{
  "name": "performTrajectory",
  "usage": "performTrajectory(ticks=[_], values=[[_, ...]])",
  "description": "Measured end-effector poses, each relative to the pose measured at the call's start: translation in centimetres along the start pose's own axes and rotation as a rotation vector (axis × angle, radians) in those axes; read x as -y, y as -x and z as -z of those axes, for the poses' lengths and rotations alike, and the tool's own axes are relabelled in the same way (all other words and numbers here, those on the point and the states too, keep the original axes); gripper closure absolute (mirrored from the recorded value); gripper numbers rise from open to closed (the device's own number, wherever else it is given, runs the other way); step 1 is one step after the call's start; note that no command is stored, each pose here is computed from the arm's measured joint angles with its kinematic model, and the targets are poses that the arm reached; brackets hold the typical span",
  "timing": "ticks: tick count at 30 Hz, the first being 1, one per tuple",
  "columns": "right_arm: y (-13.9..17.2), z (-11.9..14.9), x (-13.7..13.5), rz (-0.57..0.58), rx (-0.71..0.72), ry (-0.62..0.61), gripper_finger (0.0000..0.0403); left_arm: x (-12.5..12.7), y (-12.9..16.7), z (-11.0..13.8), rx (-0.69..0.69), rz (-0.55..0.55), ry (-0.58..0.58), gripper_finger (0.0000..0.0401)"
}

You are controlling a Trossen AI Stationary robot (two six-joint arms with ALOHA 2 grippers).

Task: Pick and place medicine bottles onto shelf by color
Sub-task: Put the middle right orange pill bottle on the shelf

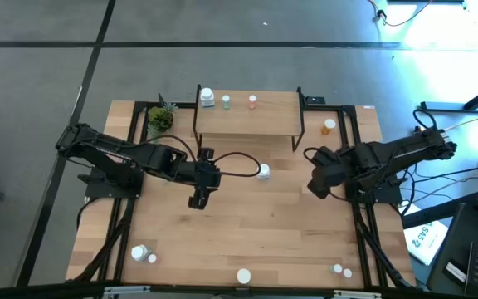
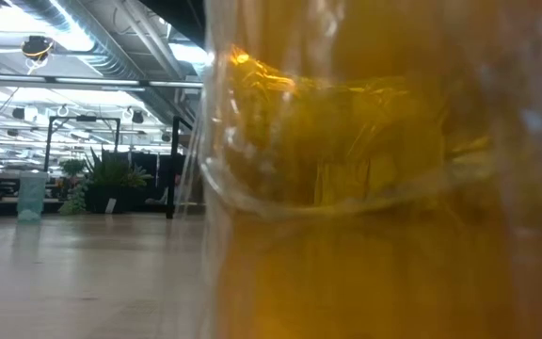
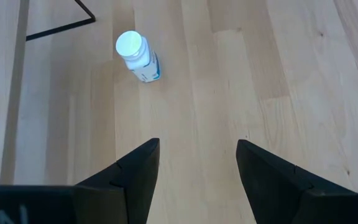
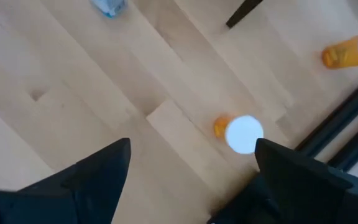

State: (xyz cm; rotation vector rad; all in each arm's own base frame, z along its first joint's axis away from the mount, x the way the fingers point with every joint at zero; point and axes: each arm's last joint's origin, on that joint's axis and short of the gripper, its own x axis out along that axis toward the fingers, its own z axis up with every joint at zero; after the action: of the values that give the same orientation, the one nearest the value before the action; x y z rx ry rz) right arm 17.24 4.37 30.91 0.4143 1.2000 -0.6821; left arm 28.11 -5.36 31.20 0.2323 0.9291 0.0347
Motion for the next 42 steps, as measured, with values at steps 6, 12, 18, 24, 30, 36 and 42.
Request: performTrajectory(ticks=[6,12,18,24,30,36,42], values=[[-1.2,1.7,2.2,-0.026,0.021,-0.162,0.0057,0.0,0.0,0.0,0.000,0.000,0.000,0.0194],[-3.3,2.1,3.1,0.034,-0.003,-0.343,0.0057,0.0,0.0,0.0,0.000,0.000,0.000,0.0194],[-5.2,1.3,3.3,0.023,0.015,-0.286,0.0057,0.0,0.0,0.0,0.000,0.000,0.000,0.0194],[-7.1,1.1,4.3,0.068,-0.024,-0.348,0.0057,0.0,0.0,0.0,0.000,0.000,0.000,0.0194],[-8.8,0.7,5.1,0.075,-0.030,-0.385,0.0057,0.0,0.0,0.0,-0.001,0.000,-0.001,0.0194],[-9.8,-0.2,5.6,0.082,-0.084,-0.342,0.0057,0.0,0.0,0.0,0.000,0.000,0.000,0.0194],[-10.8,-0.7,5.7,0.100,-0.154,-0.337,0.0057,0.0,0.0,0.0,0.000,0.000,0.000,0.0194]])
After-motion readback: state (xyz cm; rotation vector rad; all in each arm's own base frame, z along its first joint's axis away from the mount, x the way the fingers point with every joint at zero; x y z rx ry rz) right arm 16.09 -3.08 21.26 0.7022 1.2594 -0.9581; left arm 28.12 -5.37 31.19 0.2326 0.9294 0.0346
